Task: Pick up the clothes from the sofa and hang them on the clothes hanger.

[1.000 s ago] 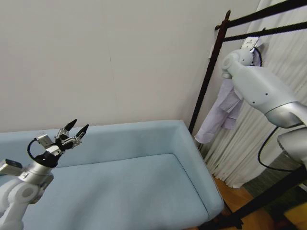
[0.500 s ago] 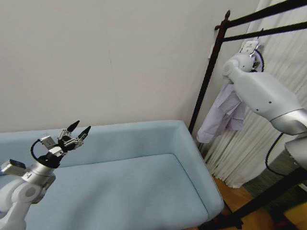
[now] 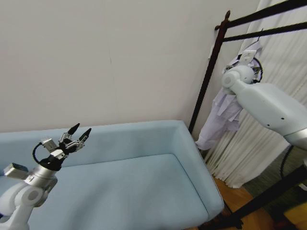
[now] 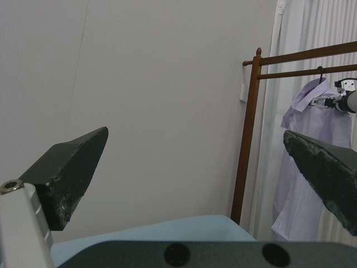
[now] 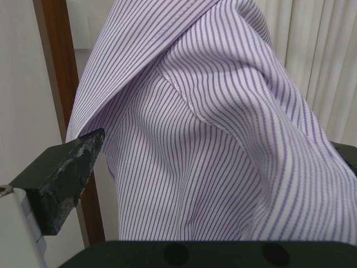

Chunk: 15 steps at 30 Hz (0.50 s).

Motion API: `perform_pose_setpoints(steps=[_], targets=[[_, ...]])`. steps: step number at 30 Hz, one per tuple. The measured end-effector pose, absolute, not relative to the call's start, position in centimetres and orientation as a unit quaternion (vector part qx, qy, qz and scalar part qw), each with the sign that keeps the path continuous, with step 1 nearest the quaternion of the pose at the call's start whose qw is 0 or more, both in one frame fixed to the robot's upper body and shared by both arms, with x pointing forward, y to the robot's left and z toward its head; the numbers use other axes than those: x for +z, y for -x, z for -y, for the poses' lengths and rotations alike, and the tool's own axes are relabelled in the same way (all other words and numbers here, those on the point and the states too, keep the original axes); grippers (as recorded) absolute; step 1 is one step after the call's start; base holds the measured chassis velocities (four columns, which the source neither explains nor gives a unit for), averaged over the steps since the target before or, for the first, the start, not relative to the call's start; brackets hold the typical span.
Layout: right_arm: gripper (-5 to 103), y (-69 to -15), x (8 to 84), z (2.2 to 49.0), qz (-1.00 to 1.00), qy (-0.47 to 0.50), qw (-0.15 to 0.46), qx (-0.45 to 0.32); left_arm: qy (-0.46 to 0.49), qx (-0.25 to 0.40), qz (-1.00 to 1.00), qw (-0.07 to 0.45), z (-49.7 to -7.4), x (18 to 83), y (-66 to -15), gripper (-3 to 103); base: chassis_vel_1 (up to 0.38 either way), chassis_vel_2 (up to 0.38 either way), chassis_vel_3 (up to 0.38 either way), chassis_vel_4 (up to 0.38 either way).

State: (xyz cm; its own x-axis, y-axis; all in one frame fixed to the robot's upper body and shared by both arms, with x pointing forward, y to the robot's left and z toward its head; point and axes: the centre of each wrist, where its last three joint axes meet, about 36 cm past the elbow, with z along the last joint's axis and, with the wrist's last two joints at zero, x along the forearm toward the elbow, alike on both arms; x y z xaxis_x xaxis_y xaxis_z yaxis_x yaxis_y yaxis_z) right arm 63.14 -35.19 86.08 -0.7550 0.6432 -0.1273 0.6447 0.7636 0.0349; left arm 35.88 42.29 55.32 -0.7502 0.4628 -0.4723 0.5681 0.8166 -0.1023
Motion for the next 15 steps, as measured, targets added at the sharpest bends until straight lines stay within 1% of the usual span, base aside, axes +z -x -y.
perform_pose_setpoints(steps=[15], targets=[[100,-58.3,82.9,35.4,-0.948,-0.313,0.056,0.001,-0.278,-0.121,-0.927,0.221,-41.2,54.9,-35.1,100,0.0,0.0,0.0,0.0]])
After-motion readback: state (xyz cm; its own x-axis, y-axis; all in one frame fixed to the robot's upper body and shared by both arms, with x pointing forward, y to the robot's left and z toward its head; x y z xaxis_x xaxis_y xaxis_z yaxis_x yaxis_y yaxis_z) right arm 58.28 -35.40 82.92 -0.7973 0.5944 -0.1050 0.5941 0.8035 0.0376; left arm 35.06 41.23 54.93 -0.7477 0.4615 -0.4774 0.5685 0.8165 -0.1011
